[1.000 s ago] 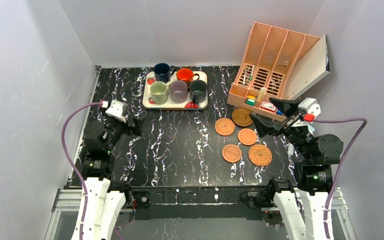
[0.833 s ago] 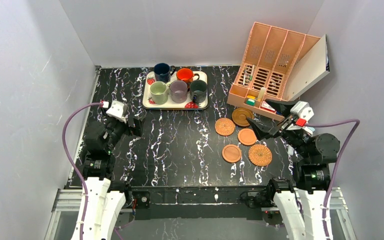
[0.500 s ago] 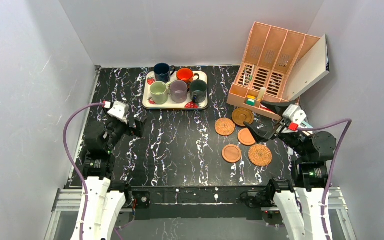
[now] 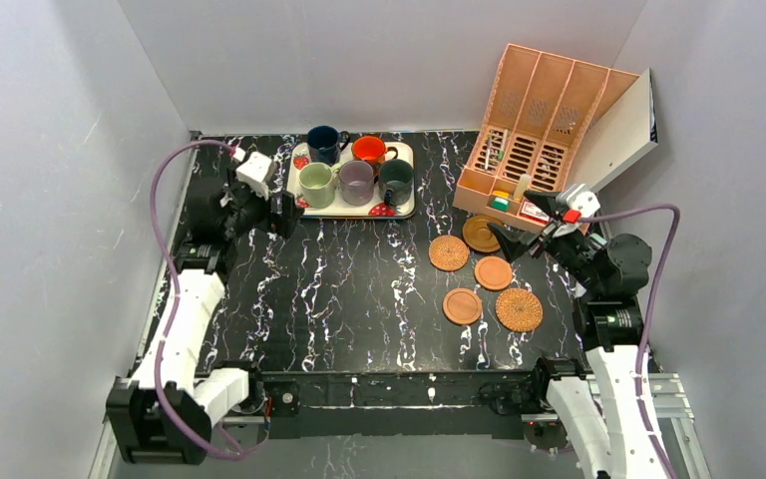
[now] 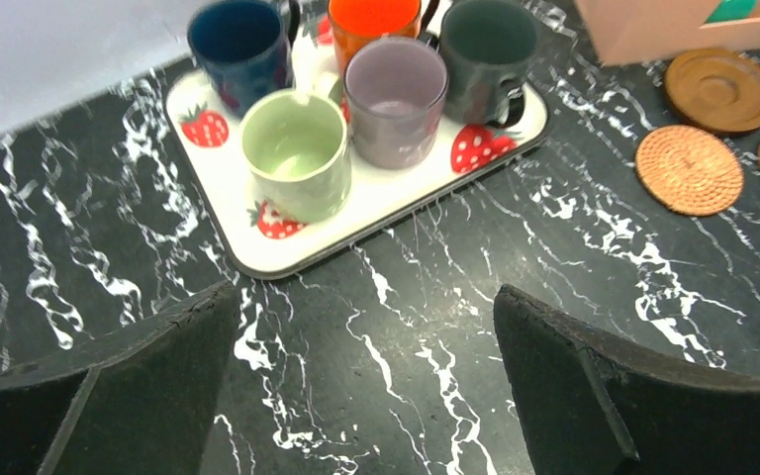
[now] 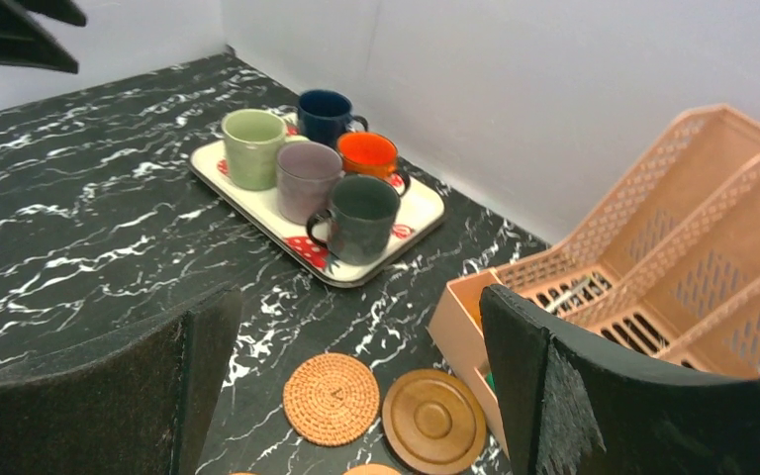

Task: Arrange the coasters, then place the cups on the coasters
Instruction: Move the coaster to the center of the board.

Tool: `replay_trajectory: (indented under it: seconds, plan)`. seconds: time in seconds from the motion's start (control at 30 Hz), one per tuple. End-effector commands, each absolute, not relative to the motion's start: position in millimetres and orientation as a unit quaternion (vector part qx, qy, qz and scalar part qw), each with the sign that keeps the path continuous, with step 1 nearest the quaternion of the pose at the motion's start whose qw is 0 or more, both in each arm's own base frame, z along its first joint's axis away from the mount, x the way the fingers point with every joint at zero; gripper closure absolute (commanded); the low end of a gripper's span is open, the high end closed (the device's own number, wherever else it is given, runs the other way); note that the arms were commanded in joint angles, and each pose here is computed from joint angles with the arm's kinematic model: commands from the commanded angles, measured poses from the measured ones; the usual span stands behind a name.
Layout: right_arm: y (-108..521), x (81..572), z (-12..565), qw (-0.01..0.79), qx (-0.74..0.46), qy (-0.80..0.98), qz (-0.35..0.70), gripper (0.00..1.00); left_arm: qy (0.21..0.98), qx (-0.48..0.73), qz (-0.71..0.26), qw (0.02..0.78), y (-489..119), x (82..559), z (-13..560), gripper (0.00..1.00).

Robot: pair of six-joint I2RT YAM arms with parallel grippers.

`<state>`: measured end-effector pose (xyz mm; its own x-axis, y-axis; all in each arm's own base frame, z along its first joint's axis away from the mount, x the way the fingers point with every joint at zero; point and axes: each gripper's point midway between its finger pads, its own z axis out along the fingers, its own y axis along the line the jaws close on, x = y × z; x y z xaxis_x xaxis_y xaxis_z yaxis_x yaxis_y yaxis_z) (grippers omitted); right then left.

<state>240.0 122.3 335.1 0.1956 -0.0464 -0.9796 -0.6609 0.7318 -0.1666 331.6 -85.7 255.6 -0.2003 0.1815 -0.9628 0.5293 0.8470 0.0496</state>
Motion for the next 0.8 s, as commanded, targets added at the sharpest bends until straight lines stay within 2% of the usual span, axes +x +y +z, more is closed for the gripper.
replay_trajectory:
  seconds: [0.0, 0.23, 0.5, 0.77]
  plan:
    - [105.4, 261.6, 346.4, 0.729, -0.258, 0.611, 0.171, 0.01, 0.789, 0.220, -0.134, 0.558, -85.4, 348.1, 232.9, 0.02]
    - [99.3, 278.7, 333.4, 0.708, -0.243, 0.643, 0.160, 0.01, 0.793, 0.229, -0.146, 0.545, -98.2, 343.1, 207.3, 0.02]
    - [98.0, 287.9, 321.5, 0.692, -0.243, 0.661, 0.157, 0.01, 0.787, 0.226, -0.118, 0.561, -96.8, 364.1, 204.3, 0.02]
    - [96.5, 287.7, 320.5, 0.694, -0.246, 0.660, 0.149, 0.01, 0.809, 0.226, -0.100, 0.533, -96.1, 386.6, 170.5, 0.02]
